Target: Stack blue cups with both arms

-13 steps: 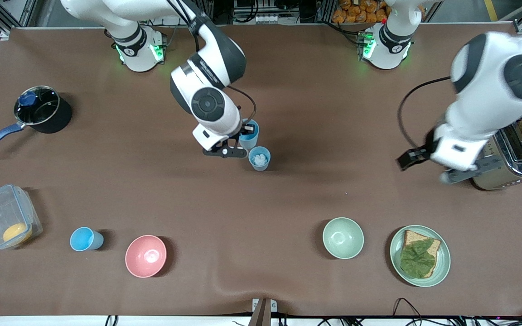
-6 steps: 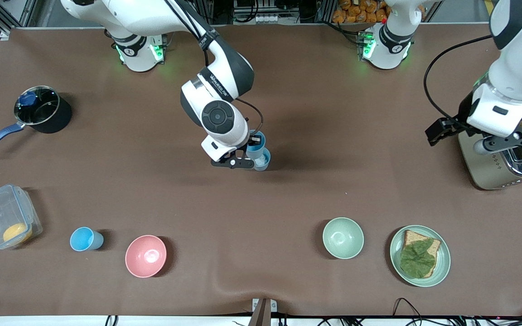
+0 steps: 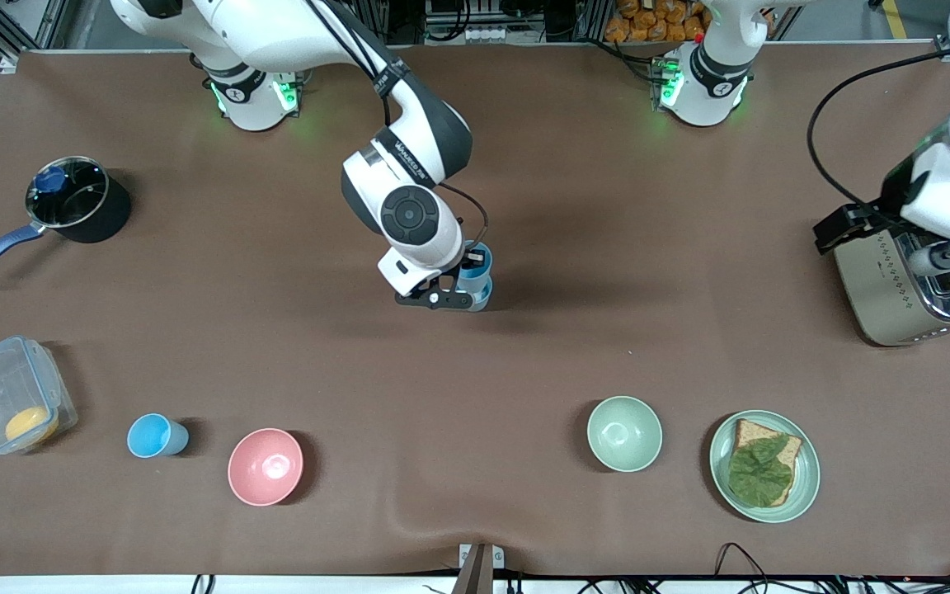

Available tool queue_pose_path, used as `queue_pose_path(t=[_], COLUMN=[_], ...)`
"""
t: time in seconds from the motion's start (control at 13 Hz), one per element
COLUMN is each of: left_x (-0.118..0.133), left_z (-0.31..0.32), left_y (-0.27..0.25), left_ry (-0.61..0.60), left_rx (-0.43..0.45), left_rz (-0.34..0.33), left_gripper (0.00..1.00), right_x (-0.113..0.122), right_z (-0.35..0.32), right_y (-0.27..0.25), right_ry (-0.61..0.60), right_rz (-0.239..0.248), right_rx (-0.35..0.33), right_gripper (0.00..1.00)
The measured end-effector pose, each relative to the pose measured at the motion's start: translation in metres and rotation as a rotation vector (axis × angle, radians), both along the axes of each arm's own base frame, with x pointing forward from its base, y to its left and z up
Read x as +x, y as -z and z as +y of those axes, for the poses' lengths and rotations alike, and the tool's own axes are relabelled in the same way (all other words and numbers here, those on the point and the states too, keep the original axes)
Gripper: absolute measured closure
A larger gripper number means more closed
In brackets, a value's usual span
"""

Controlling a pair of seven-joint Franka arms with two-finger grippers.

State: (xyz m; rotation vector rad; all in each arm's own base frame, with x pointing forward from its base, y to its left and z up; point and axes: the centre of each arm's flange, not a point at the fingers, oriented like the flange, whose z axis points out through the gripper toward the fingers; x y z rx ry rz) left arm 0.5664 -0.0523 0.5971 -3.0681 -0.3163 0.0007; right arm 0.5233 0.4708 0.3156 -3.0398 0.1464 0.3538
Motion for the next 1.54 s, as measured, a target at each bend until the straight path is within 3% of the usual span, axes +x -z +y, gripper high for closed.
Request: queue_pose_path(t=[1.08,1.54], left_x=[-0.006,-0.005], left_z=[-0.001,-0.009], left_y=[-0.012,-0.009], left_ry=[0.012,0.027], left_rx=[-0.009,-0.01], left_rz=[-0.013,-0.008], left_gripper=[0.0,0.0], right_x=[0.0,0.007], right_z=[0.004,0.003], right_y=[0.016,0.005], right_ry=[-0.013,-0.01], right_rz=[-0.008,-0.028], right_rx=[-0.023,-0.019], right_gripper=[0.94,0.26])
